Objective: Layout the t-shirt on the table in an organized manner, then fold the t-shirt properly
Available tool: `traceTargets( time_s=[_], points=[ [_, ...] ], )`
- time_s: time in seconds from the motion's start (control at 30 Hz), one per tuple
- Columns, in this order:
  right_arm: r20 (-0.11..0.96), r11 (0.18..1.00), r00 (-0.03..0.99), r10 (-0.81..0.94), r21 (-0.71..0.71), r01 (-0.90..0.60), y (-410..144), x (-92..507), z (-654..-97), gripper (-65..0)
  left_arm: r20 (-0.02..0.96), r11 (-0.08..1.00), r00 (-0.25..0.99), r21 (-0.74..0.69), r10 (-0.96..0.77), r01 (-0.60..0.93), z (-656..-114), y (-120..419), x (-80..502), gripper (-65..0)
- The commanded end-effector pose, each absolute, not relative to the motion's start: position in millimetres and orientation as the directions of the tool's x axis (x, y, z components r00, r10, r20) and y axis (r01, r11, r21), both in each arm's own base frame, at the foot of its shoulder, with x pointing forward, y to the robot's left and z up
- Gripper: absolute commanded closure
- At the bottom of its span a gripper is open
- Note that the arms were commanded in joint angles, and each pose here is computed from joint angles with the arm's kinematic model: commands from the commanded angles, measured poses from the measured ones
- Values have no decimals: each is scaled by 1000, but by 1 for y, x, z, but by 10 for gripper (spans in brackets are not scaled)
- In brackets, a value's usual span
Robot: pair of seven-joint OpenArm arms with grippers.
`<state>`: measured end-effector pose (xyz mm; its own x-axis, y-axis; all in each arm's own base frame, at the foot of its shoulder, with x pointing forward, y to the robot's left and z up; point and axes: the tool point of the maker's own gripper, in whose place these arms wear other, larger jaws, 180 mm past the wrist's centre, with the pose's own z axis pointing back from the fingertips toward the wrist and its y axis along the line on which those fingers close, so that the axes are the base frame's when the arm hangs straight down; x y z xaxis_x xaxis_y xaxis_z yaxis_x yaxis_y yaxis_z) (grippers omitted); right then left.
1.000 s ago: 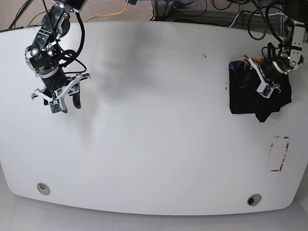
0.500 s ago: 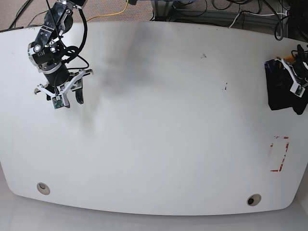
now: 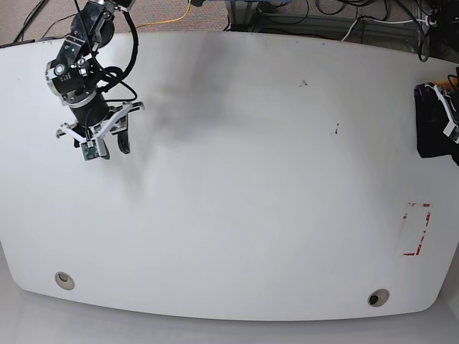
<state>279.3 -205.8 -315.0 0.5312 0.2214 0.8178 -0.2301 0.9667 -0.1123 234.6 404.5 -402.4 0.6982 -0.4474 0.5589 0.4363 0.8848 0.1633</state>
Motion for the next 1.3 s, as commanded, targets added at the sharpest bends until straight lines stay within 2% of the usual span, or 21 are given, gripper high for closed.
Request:
traceTargets(
  time_s=[0.0,0.3,0.47,0.63,0.83,1.0,1.13,1.27],
  points=[
    [845,964,481,232,-132,-232,-206,285,-300,-254,562,878,680,222,-470,423,-381,419,247,-119],
    [861,962,450,238,-146,-230,-205,296,-290,-254,703,848,508,270,-498,457,-325,379,291,-119],
    [862,955,434,262,-165,-248,-199,305,-285,-254,791,822,361,289,-494,491,-298,327,319,-119],
    [869,942,387,308,-220,-255,-195,313,-282,-254,845,813,266,286,-464,507,-291,280,330,-119],
    [903,929,296,311,-222,-298,-171,312,-298,-254,901,875,222,261,-372,407,-295,242,339,-118],
    [935,932,239,261,-180,-313,-159,295,-310,-254,939,904,175,218,-297,367,-304,205,324,-118],
    [930,938,270,248,-160,-309,-161,273,-324,-254,966,929,132,170,-223,328,-307,188,300,-117],
    [918,938,316,239,-134,-320,-158,244,-334,-254,975,944,149,113,-166,309,-314,175,266,-117]
  ],
)
